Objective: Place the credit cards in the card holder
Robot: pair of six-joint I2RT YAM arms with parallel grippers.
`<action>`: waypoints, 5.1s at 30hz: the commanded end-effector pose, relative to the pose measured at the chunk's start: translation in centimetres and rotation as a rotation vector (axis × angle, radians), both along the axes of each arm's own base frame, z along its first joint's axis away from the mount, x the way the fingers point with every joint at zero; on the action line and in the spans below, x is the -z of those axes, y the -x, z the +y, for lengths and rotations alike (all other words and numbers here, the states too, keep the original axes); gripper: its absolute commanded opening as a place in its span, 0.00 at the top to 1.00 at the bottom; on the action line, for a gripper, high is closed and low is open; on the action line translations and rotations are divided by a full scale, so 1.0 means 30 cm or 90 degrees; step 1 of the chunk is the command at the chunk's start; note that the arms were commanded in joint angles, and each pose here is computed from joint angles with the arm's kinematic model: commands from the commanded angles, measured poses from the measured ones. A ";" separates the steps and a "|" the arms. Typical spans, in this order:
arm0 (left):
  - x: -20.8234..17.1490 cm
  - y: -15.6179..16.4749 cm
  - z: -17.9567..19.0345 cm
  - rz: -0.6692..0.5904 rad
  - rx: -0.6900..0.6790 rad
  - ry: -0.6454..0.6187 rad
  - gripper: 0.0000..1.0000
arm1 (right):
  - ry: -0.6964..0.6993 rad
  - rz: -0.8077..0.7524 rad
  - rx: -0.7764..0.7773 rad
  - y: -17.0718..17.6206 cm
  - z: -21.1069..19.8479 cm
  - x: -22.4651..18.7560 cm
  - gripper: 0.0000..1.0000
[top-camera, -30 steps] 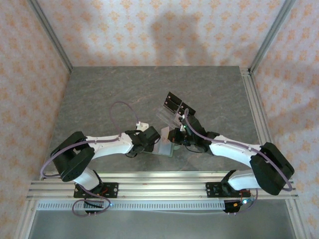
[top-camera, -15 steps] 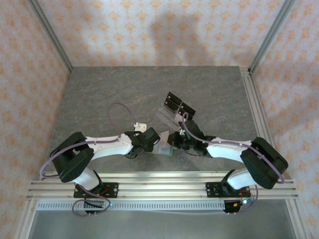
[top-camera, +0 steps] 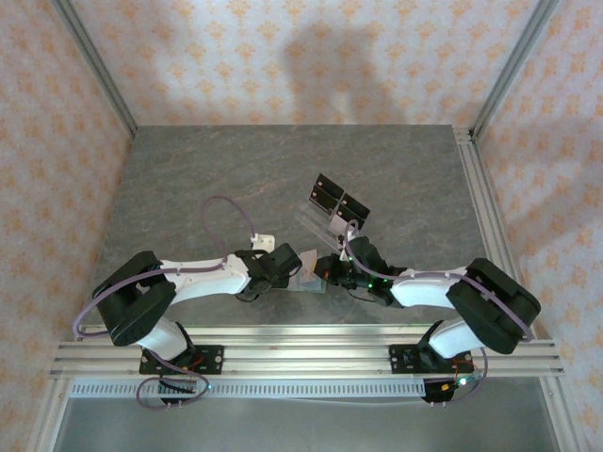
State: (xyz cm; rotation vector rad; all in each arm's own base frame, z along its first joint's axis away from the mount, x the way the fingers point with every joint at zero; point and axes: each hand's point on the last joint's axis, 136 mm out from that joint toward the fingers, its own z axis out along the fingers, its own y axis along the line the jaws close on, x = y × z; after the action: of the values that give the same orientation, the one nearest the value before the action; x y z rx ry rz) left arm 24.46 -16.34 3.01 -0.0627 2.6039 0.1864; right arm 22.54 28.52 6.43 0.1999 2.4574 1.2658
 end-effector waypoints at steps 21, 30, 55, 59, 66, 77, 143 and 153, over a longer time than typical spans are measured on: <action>0.041 0.064 0.056 0.049 -0.009 -0.045 0.00 | -0.046 -0.023 0.033 -0.015 0.017 0.012 1.00; 0.047 0.075 0.057 0.053 -0.009 -0.041 0.00 | -0.053 -0.011 0.027 -0.012 0.043 0.032 1.00; 0.068 0.084 0.062 0.062 -0.013 -0.042 0.00 | -0.081 -0.007 0.038 -0.004 0.043 0.023 1.00; 0.070 0.086 0.063 0.062 -0.013 -0.043 0.00 | -0.074 -0.004 0.038 0.000 0.037 0.036 1.00; 0.068 0.087 0.061 0.061 -0.012 -0.041 0.00 | -0.078 0.004 0.035 0.001 0.047 0.052 1.00; 0.071 0.091 0.068 0.062 -0.015 -0.042 0.00 | -0.096 0.021 0.033 0.001 0.065 0.078 1.00; 0.063 0.102 0.095 0.054 -0.038 -0.044 0.00 | -0.099 0.067 -0.003 0.028 0.121 0.116 0.78; 0.033 0.092 0.084 0.042 -0.043 -0.029 0.00 | -0.040 0.051 -0.016 0.026 0.107 0.053 0.58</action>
State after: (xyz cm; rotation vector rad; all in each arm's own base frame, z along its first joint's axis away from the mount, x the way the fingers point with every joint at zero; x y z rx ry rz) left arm 23.75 -15.77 2.78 -0.1653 2.5998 0.1606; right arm 22.07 31.96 4.92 0.2907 2.4384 1.4613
